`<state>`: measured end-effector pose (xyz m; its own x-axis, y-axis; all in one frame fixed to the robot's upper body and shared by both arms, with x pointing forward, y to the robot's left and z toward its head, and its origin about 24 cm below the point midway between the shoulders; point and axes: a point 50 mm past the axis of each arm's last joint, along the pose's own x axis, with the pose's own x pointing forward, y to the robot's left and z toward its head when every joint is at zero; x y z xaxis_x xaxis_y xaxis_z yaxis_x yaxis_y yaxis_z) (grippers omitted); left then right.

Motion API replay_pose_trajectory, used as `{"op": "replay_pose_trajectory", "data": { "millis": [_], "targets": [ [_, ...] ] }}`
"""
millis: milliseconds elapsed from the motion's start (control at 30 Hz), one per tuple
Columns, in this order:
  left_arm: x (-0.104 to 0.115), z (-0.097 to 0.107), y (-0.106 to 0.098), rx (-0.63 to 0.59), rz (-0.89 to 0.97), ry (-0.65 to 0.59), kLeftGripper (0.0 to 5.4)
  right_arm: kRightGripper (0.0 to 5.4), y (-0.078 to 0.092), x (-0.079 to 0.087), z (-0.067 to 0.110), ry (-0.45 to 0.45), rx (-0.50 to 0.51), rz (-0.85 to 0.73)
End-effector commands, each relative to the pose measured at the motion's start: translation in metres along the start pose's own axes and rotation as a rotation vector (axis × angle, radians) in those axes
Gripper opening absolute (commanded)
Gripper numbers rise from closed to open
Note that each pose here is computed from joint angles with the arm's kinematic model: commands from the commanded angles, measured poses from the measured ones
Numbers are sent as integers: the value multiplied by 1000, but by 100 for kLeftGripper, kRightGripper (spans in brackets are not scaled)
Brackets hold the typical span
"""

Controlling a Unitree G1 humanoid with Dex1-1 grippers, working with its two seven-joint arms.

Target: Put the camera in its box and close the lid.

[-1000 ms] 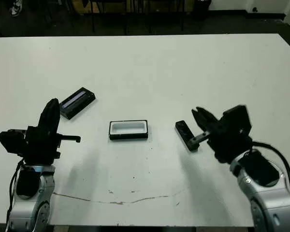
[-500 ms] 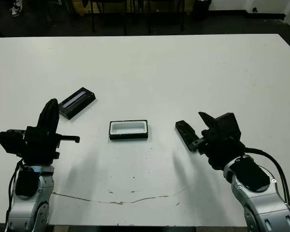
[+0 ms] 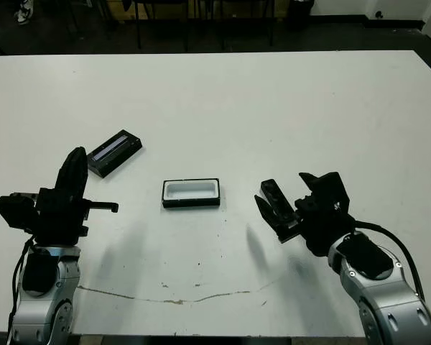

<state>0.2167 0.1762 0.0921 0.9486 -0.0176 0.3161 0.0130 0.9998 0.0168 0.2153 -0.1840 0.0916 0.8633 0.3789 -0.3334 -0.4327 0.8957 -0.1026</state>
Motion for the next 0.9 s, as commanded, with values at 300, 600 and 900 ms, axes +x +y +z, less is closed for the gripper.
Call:
{"op": "replay_pose_trajectory", "data": {
  "millis": [300,600,900],
  "targets": [
    [-4,-6,2,7,5,42,0,538,4,3,-31,98,88,-35],
    [-5,-6,2,10,1,42,0,538,10,4,-49,154,84,-87],
    [-4,-6,2,7,4,46,0,452,12,4,-51,129,104,-127]
  ]
}}
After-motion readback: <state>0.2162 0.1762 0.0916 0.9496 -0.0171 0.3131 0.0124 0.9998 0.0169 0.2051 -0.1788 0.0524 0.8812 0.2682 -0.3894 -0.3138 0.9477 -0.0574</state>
